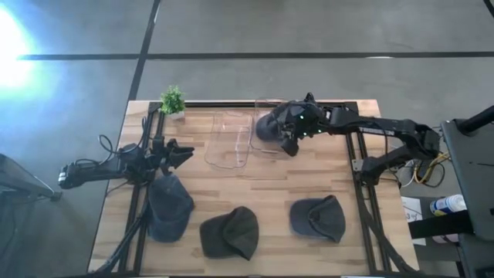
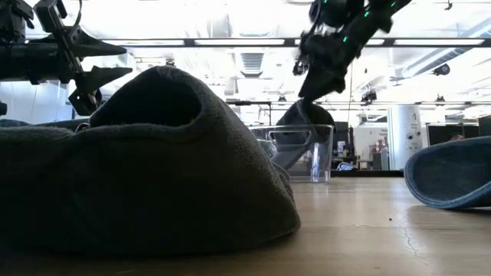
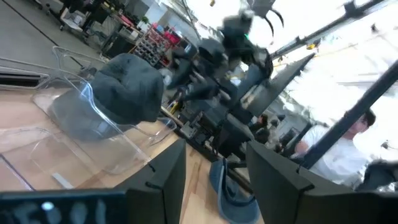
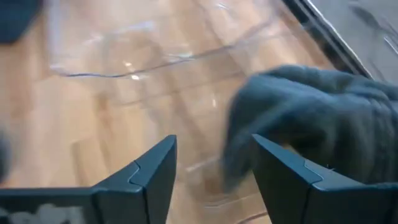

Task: Pick & Place hat
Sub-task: Put the right black cap into the right transparent bin, then put the black cap into the right transparent bin

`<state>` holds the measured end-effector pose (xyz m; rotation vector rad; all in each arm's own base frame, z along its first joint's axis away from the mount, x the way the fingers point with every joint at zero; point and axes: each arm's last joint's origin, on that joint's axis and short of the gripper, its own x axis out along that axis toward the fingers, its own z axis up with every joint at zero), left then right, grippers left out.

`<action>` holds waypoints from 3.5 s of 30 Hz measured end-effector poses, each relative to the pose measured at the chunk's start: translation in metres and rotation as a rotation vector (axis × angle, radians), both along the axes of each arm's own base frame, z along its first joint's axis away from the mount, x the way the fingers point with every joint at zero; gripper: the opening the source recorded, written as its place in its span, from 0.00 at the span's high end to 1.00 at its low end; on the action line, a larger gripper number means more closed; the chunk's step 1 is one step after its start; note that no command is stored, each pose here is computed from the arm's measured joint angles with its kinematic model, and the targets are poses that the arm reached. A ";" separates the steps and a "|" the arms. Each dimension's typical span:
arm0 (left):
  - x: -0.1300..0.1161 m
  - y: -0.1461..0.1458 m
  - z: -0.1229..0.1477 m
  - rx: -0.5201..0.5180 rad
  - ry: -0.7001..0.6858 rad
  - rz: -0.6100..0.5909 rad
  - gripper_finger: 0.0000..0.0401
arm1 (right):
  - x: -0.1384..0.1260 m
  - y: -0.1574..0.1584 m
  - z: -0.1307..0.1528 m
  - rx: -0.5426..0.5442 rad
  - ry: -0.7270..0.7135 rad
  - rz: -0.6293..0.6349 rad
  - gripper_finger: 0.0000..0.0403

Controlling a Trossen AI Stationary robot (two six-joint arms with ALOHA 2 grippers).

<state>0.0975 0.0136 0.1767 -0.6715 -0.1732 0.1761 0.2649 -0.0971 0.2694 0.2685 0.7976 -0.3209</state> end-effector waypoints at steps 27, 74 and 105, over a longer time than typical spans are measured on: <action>0.007 -0.006 0.016 -0.520 -0.229 -0.219 0.60 | 0.114 0.155 -0.061 0.161 0.007 0.597 0.55; 0.012 -0.016 -0.002 -0.488 0.042 -0.464 0.60 | 0.248 0.188 -0.094 0.429 0.204 0.535 0.51; 0.012 -0.016 -0.002 -0.527 0.041 -0.465 0.60 | 0.113 0.160 0.107 -0.382 0.244 0.064 0.96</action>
